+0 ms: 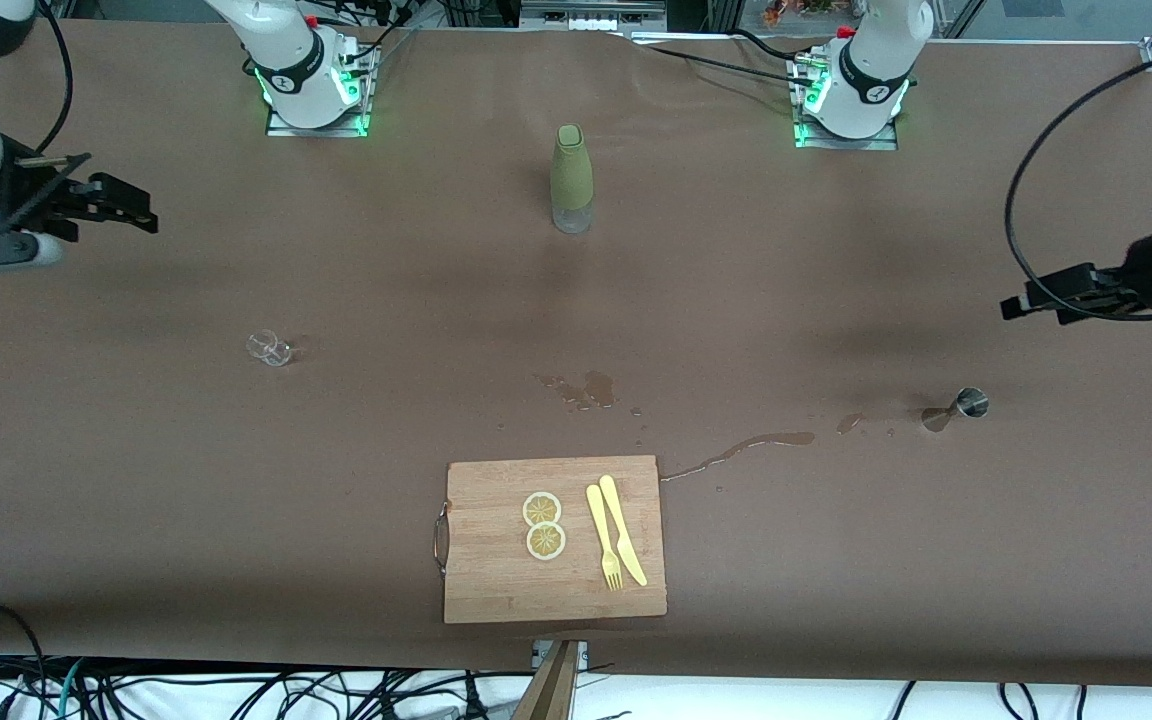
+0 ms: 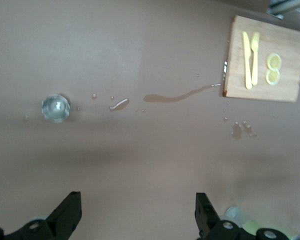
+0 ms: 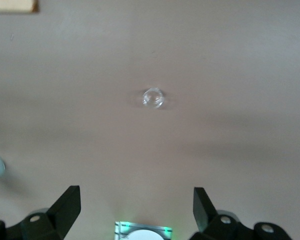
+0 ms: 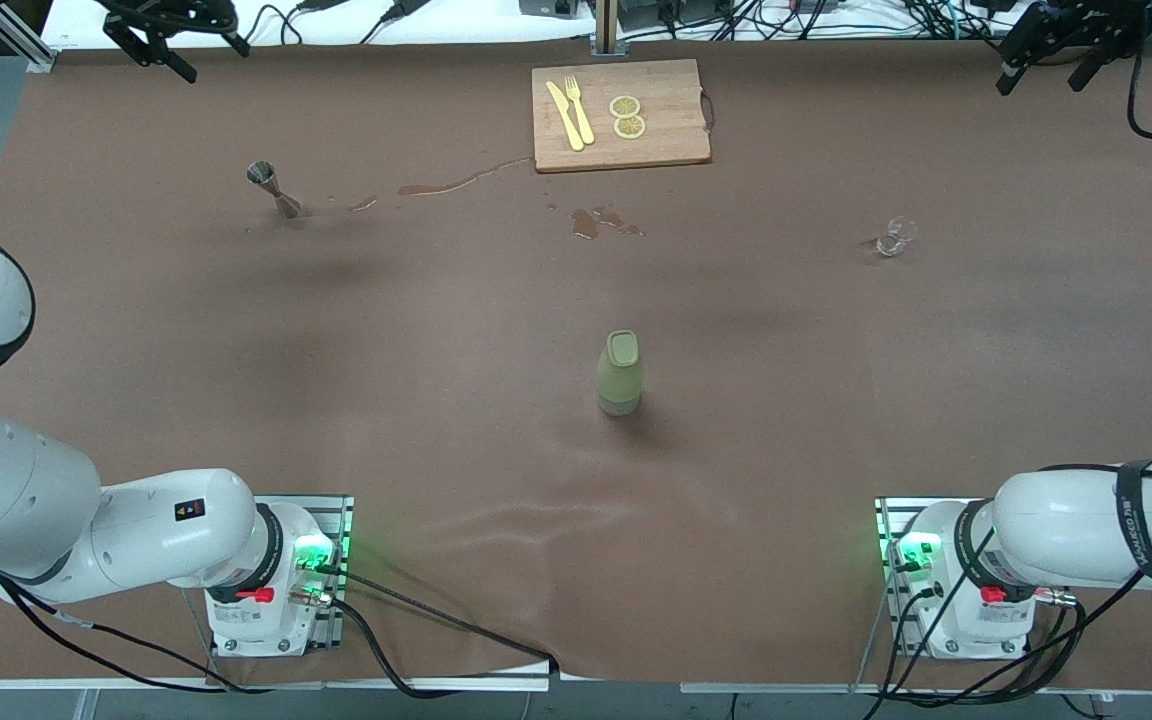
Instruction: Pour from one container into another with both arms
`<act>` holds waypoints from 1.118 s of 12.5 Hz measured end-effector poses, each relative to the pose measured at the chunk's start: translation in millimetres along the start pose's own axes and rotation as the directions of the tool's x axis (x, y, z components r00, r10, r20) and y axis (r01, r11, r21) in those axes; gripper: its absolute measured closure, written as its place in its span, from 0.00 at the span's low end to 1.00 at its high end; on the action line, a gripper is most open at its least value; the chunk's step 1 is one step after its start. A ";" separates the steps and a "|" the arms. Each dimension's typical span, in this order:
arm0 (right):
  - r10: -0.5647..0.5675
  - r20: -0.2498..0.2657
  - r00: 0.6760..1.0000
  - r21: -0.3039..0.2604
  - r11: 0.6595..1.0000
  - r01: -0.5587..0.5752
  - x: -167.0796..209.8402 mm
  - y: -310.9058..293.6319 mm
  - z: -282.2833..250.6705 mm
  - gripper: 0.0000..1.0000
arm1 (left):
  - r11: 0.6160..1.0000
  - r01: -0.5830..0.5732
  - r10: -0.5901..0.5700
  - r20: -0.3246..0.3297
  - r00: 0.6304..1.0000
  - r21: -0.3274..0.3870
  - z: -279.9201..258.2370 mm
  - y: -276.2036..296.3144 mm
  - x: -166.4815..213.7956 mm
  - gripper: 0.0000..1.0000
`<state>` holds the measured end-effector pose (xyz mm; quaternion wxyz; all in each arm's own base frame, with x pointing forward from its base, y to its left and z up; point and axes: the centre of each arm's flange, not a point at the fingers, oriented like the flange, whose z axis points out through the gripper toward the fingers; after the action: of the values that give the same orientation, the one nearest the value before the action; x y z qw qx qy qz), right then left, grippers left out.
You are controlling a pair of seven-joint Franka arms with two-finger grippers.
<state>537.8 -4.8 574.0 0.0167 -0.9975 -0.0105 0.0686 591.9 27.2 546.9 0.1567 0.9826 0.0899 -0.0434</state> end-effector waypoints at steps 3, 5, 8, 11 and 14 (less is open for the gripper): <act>0.103 -0.050 0.993 0.006 0.995 -0.103 -5.5 19.3 -14.7 0.00 | 0.981 0.032 -0.023 -0.049 0.999 0.189 -11.0 37.6 -31.9 0.00; 0.096 -0.093 0.991 0.006 0.995 -0.096 -5.6 13.8 -26.9 0.00 | 0.972 0.003 0.013 -0.068 0.998 0.236 -21.9 35.7 -42.9 0.00; 0.076 -0.176 0.981 0.005 0.997 -0.076 -1.1 4.0 -39.5 0.00 | 0.960 -0.128 0.146 -0.054 0.988 0.247 -35.0 24.0 -46.6 0.00; 0.042 -0.214 0.976 -0.001 0.999 -0.043 2.2 7.4 -43.6 0.00 | 0.956 -0.142 0.168 -0.080 0.983 0.257 -57.1 19.0 -59.3 0.00; 0.044 -0.214 0.976 -0.001 0.999 -0.046 2.0 11.2 -43.8 0.00 | 0.951 -0.153 0.182 -0.085 0.980 0.267 -70.5 28.1 -75.7 0.00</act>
<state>546.0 -17.4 616.7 0.0134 -0.9991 0.0138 -0.0390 527.2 10.8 630.7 0.0248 0.9996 0.0080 0.0119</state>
